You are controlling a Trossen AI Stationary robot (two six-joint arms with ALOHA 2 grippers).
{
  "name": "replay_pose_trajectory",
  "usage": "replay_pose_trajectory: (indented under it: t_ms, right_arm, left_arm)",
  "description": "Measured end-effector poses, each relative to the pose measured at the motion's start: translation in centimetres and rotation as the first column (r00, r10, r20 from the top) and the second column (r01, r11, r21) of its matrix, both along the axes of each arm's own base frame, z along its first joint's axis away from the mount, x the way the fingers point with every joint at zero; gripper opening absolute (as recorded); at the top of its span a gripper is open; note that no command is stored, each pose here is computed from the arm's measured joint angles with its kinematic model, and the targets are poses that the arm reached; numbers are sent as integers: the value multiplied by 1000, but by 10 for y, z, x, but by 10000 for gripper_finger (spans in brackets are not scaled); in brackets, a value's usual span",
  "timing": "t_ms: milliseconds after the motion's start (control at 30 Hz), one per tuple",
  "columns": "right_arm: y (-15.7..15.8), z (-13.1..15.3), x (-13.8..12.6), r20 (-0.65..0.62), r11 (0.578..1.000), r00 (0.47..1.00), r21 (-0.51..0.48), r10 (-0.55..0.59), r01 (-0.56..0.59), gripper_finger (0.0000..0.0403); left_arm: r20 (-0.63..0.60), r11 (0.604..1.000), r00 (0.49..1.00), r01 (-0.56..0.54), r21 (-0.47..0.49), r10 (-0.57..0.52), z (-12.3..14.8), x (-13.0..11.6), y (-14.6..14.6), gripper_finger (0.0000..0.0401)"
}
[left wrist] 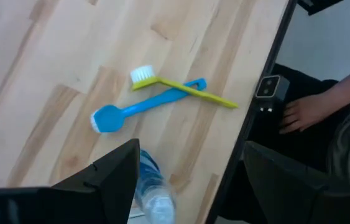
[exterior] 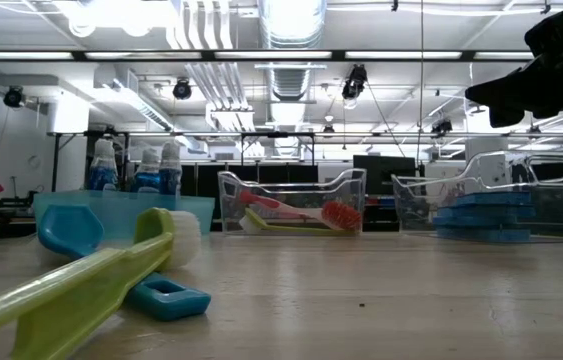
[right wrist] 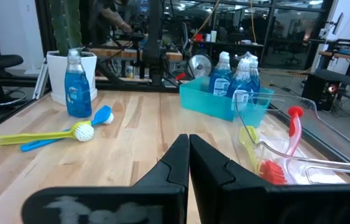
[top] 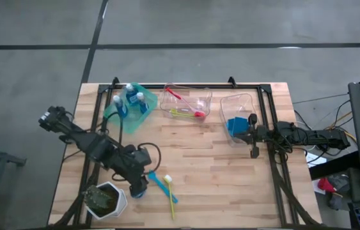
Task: Pick & Place Kitchen Sink Supplies
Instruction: Put the transparent soap dispenser in the green bin
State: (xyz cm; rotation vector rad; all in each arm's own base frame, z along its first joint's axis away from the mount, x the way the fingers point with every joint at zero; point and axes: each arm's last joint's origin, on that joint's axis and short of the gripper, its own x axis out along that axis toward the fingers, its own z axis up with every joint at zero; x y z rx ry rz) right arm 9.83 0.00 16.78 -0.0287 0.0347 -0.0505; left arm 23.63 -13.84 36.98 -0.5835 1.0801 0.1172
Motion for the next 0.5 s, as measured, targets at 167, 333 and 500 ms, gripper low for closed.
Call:
replay_pose_trajectory:
  t_ms: [167, 333, 500]
  right_arm:
    - [0, 0, 0, 0, 1000, 1000, 0, 0, 0, 9]
    - [0, 0, 0, 1, 1000, 1000, 0, 0, 0, 9]
    - [0, 0, 0, 1, 1000, 1000, 0, 0, 0, 8]
  left_arm:
    - [-43, 1000, 999, -4, -11, 4, -1, 4, -7, 277]
    - [-165, 999, 986, -30, -18, 27, -8, -1, -10, 277]
    - [-225, 998, 973, -57, -4, 54, -14, -5, -17, 277]
